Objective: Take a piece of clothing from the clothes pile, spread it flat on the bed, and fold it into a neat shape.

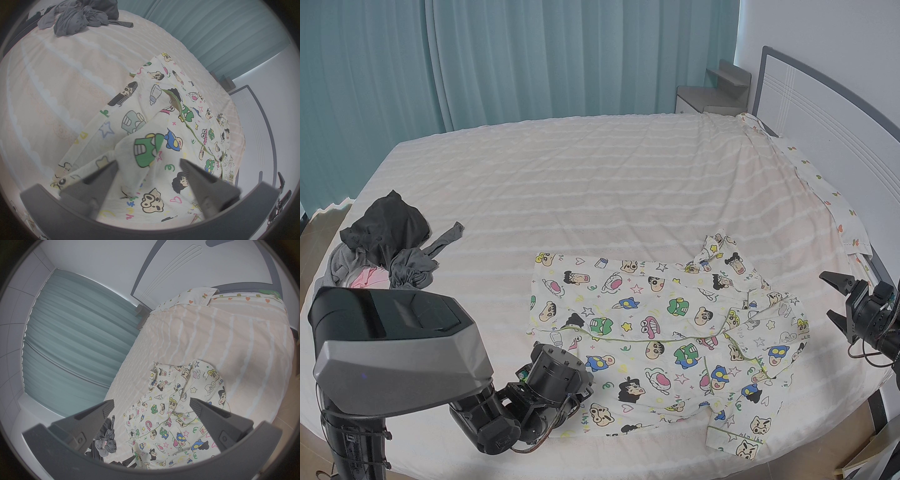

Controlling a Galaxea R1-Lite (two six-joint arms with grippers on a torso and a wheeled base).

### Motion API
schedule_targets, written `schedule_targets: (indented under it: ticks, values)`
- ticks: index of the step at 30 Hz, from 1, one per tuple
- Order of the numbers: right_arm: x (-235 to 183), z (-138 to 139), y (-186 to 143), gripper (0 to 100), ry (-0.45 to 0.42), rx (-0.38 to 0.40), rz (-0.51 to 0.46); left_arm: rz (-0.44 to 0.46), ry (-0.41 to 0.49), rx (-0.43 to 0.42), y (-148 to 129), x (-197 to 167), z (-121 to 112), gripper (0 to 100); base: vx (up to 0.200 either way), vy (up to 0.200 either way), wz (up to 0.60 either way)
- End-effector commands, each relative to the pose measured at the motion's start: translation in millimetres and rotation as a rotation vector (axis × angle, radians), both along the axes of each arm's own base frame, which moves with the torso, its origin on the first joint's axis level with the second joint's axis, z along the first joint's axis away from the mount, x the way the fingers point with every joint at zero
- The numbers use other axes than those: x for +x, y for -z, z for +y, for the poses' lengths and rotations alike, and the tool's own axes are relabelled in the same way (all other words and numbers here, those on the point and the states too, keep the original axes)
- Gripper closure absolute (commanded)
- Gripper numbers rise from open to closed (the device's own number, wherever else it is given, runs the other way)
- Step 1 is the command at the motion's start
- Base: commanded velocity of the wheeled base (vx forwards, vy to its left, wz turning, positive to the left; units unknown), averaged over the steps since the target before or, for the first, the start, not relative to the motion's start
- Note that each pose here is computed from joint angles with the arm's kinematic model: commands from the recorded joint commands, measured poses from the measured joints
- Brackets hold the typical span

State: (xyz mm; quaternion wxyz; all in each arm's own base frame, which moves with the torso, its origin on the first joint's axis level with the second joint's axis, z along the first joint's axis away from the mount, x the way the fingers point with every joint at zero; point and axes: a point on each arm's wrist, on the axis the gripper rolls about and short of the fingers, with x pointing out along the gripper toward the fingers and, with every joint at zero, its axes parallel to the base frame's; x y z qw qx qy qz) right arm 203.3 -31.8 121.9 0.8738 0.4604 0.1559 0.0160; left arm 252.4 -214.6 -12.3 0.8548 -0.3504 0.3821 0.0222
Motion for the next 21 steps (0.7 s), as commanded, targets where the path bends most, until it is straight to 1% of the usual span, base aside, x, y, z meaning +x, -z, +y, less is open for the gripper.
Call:
schedule_targets:
  ticks: [1,9,13,16,19,20,21]
  values:
    - [0,0,0,0,0.0,0.0,0.0,0.009,0.0,0.009,4,-1,1,100,0.0,0.0,0.0]
    - [0,0,0,0,0.0,0.001,-0.001,-0.008,-0.032,0.04,3,-3,4,100,0.0,0.0,0.0]
    - [0,0,0,0,0.001,0.0,-0.002,-0.034,-0.045,0.026,-8,0,8,100,0.0,0.0,0.0]
    - [0,0,0,0,0.0,0.001,-0.002,-0.045,-0.043,0.033,-12,0,12,100,0.0,0.0,0.0]
    - [0,0,-1,0,0.003,0.0,-0.005,-0.104,-0.059,0.053,-27,4,20,100,0.0,0.0,0.0]
    - [0,0,-1,0,0.003,0.0,-0.005,-0.104,-0.059,0.053,-27,4,20,100,0.0,0.0,0.0]
    - [-1,0,-1,0,0.003,0.0,-0.005,-0.139,-0.061,0.068,-35,7,24,100,0.0,0.0,0.0]
